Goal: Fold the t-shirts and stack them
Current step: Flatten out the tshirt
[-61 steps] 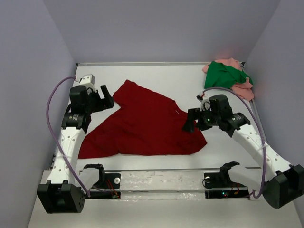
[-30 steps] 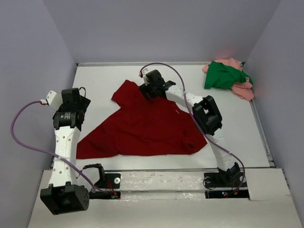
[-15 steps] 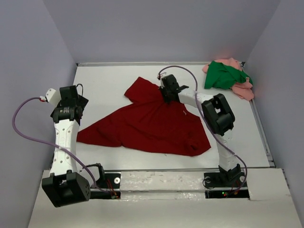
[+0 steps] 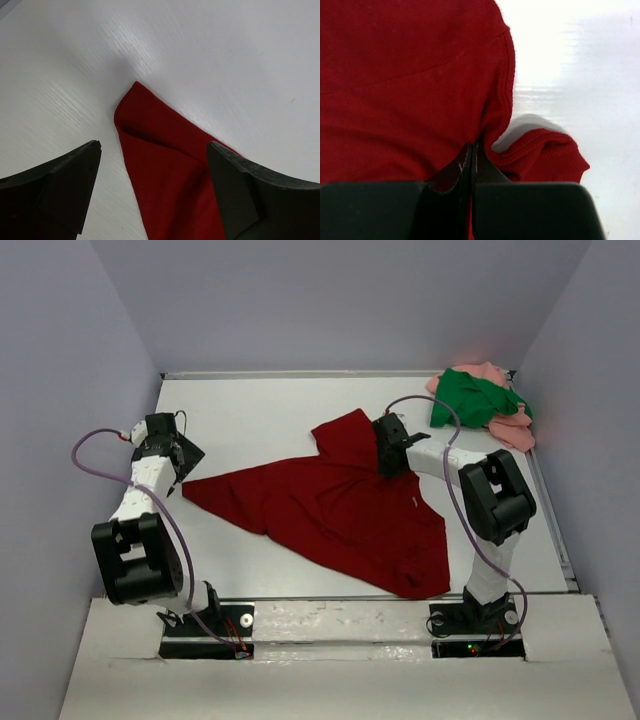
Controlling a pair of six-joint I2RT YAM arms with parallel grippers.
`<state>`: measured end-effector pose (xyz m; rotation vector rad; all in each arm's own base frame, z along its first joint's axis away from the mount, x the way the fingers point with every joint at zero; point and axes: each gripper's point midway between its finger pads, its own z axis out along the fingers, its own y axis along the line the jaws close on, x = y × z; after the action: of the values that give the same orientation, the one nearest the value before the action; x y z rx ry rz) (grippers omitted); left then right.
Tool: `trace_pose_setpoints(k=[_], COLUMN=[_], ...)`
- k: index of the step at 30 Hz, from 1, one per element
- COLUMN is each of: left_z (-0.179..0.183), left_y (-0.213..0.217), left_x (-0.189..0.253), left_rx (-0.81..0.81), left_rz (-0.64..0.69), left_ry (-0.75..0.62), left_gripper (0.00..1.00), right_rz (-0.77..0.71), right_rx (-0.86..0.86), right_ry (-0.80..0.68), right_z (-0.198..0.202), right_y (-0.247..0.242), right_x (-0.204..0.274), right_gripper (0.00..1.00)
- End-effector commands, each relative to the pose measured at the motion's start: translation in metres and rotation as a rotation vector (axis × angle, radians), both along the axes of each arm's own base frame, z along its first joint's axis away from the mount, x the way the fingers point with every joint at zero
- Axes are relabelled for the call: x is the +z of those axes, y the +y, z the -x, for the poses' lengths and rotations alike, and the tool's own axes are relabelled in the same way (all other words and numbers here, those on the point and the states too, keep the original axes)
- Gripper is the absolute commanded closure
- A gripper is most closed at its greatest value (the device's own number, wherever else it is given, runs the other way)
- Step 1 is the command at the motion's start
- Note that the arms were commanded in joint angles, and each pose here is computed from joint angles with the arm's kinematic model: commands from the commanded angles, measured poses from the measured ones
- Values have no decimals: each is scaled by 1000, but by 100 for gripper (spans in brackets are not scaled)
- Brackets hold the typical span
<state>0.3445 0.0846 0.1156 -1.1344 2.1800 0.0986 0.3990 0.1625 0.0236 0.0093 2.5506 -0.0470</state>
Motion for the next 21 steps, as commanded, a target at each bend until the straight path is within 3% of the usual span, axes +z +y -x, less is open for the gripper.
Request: trace_pose_setpoints(k=[1,7,15,21], left_z=[-7,-7,-22,-42], left_y=[3,16,20,6], left_x=[-11,-43,-53,-68], left_rx=[-15,31,13,-62], left_rz=[-6,-20,-33,44], left_ry=[40,129,113,115], left_gripper=[4,7,21,30], right_rz=[162,68,54,22], right_rx=[-78,-131,-80,-51], right_ry=[226,242,193,194], right_z=[54,46,31,25], right_y=[-37,-41,-39,-30], right_x=[-27,-22,-7,-6], right_gripper=[100,100,100,100])
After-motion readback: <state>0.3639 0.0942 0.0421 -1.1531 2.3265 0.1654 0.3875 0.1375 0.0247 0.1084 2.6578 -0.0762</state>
